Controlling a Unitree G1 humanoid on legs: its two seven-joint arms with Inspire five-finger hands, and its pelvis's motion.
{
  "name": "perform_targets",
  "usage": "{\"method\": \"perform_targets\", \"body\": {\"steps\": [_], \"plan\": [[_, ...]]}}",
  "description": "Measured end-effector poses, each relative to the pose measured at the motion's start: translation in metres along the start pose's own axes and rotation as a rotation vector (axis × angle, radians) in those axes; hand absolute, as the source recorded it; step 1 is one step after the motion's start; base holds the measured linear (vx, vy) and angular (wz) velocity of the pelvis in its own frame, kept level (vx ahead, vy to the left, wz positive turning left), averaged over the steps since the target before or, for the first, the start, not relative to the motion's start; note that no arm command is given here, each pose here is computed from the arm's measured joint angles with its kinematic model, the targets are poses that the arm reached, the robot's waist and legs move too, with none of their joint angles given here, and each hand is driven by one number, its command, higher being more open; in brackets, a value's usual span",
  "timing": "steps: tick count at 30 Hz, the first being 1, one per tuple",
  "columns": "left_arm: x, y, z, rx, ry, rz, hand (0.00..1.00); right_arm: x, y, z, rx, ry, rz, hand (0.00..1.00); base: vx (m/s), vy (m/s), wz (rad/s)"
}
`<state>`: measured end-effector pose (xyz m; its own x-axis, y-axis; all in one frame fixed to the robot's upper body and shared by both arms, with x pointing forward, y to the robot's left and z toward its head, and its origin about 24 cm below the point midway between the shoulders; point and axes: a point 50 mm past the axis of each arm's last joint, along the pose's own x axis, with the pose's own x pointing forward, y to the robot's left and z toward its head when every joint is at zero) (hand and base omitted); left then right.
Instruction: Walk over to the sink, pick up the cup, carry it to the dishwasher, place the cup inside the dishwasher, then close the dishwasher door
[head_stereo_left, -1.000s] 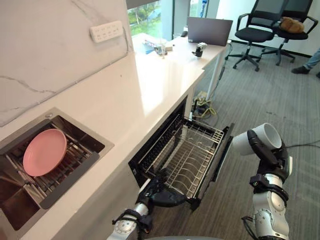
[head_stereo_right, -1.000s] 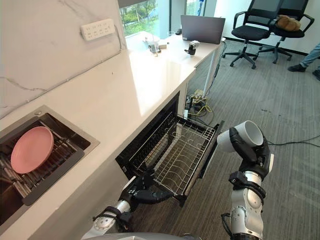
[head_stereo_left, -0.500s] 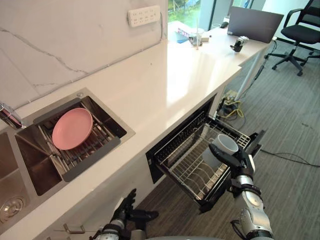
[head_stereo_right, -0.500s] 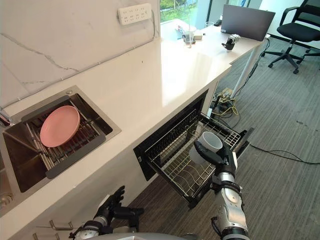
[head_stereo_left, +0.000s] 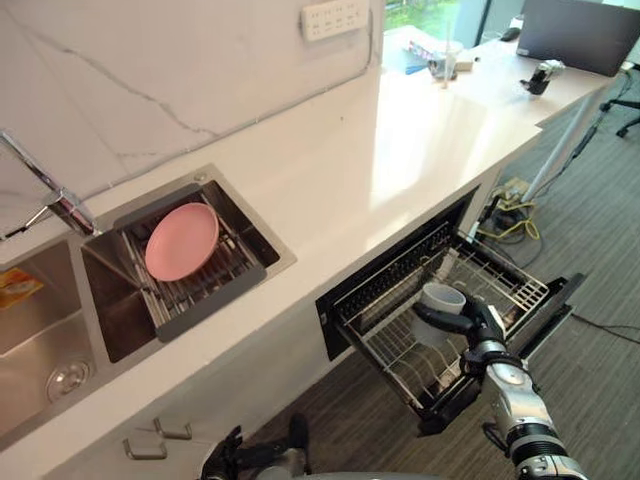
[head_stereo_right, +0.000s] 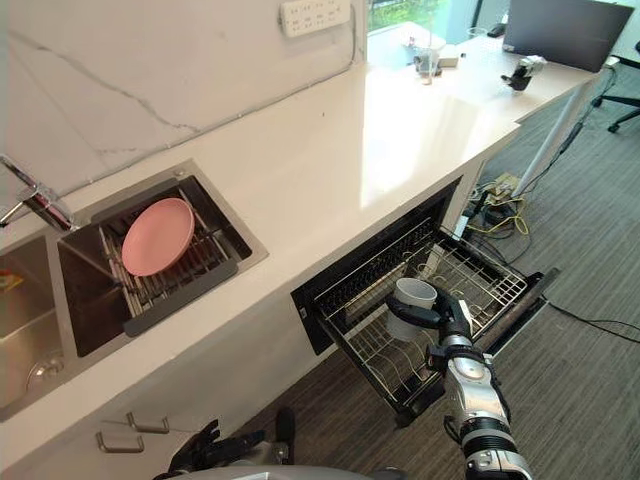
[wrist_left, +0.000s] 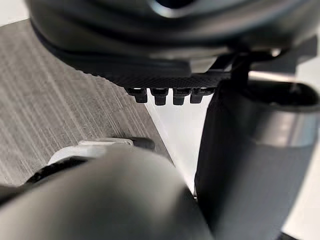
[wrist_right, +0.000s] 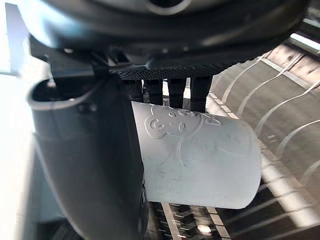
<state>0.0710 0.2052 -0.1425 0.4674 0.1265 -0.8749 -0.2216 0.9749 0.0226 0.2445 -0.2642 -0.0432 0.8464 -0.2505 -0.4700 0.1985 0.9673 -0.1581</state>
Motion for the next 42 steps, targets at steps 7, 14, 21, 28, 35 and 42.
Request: {"method": "perform_targets", "body": {"steps": [7,14,21,28,35,42], "plan": [[0.006,-0.004,0.012,-0.079,-0.023,-0.028,1.00,0.008,0.010,-0.019,-0.029,0.146,0.033,0.00,0.01,-0.016,0.30],[0.017,-0.014,0.058,-0.168,-0.140,-0.101,1.00,0.040,0.010,0.067,-0.038,-0.021,-0.011,1.00,-0.08,0.031,0.23],[0.020,-0.008,0.064,-0.193,-0.143,-0.086,1.00,0.046,0.008,0.096,-0.089,-0.073,-0.020,1.00,-0.04,-0.003,0.17],[0.020,-0.004,0.065,-0.188,-0.144,-0.070,1.00,0.045,0.008,0.099,-0.121,-0.092,-0.058,1.00,-0.05,-0.016,-0.02],[0.020,0.002,0.064,-0.188,-0.124,-0.036,1.00,0.033,0.012,0.092,-0.170,-0.164,-0.076,1.00,-0.04,-0.015,-0.14],[0.016,0.022,0.039,-0.234,-0.023,0.068,1.00,0.002,0.009,0.064,-0.094,-0.229,-0.105,1.00,-0.07,-0.015,-0.35]]}}
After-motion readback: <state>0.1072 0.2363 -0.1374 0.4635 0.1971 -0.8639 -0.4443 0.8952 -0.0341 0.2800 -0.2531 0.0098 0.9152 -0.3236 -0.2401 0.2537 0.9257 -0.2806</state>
